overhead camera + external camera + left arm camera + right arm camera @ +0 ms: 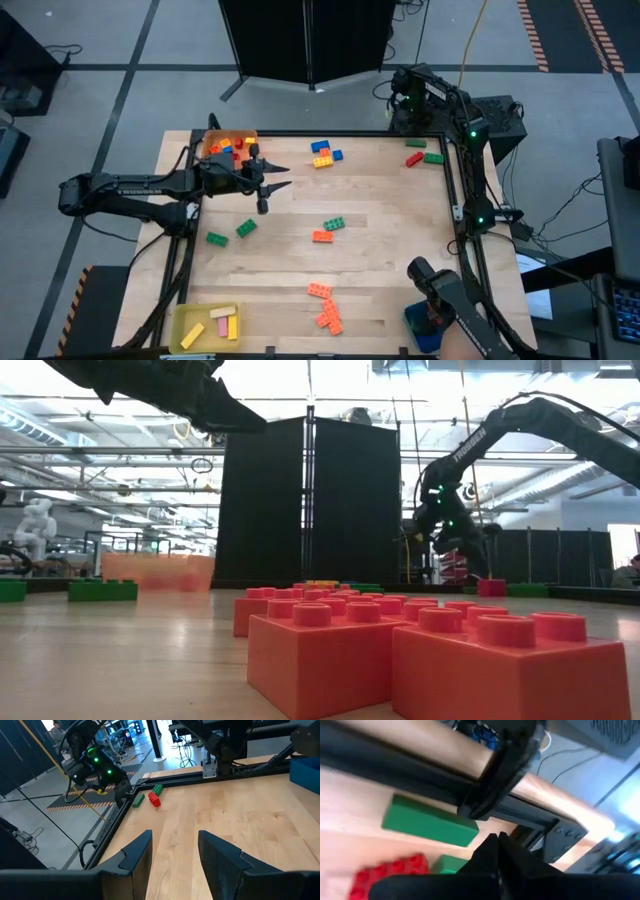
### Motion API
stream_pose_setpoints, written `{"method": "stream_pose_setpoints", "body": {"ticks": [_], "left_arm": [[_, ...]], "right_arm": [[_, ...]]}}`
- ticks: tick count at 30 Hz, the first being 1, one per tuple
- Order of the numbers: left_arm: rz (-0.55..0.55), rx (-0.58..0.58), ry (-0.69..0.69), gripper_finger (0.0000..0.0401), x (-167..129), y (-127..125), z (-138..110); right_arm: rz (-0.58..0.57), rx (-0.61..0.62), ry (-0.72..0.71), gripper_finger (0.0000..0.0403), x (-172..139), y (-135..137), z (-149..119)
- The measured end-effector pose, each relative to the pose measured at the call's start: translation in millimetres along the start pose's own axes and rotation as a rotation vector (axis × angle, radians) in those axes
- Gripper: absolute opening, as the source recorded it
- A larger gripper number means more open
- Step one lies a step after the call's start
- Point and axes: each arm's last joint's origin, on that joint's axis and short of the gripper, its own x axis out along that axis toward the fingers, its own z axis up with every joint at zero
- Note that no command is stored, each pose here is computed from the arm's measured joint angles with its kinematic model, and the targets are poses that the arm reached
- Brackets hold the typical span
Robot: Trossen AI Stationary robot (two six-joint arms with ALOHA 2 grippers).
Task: Sort blocks by size
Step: Put the green block into the yellow bin
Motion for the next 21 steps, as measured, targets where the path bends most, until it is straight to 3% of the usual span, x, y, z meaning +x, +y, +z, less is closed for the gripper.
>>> {"method": "stream_pose_setpoints", "body": {"ticks": [8,15,21], "left_arm": [[0.000,-0.001,0.000,0.0161,0,0,0],[-0.001,-0.002,0.004,0.0161,0,0,0],[-0.005,-0.001,0.019,0.0161,0,0,-2]], "right_arm": [[-0.018,-0.444,-0.005,0.0000,-6,26,0],[-0.069,-0.811,0.136,0.0000,14,65,8],[-0.136,-0.862,0.127,0.0000,4,65,9]]}}
